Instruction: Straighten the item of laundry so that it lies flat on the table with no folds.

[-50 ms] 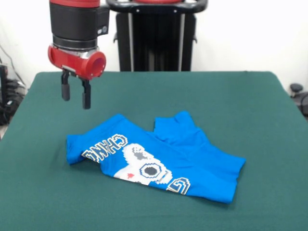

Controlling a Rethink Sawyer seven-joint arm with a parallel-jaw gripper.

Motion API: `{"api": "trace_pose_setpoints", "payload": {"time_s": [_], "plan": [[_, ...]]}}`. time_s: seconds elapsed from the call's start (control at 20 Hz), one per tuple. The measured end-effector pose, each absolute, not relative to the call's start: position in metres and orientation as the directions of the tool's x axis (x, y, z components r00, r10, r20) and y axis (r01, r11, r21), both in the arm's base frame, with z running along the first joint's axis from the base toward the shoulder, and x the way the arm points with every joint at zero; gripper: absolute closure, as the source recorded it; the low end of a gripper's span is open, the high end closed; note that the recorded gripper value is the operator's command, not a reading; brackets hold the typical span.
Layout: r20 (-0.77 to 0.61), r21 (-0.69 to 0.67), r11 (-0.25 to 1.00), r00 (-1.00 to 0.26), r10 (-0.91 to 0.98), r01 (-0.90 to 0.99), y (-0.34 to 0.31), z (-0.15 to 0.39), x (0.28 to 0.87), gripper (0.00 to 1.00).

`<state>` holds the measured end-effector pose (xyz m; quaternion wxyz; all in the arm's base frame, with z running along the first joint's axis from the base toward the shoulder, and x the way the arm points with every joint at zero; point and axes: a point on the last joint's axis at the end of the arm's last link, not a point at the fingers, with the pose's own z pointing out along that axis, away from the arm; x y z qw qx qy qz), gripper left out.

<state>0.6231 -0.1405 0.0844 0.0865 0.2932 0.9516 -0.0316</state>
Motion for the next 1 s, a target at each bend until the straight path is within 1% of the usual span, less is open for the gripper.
{"api": "trace_pose_setpoints", "payload": {"time_s": [1.0], "plan": [[-0.156,-0.009,0.810,-0.801,0.578,0.586,-0.111,0.085,0.622,0.00]]}}
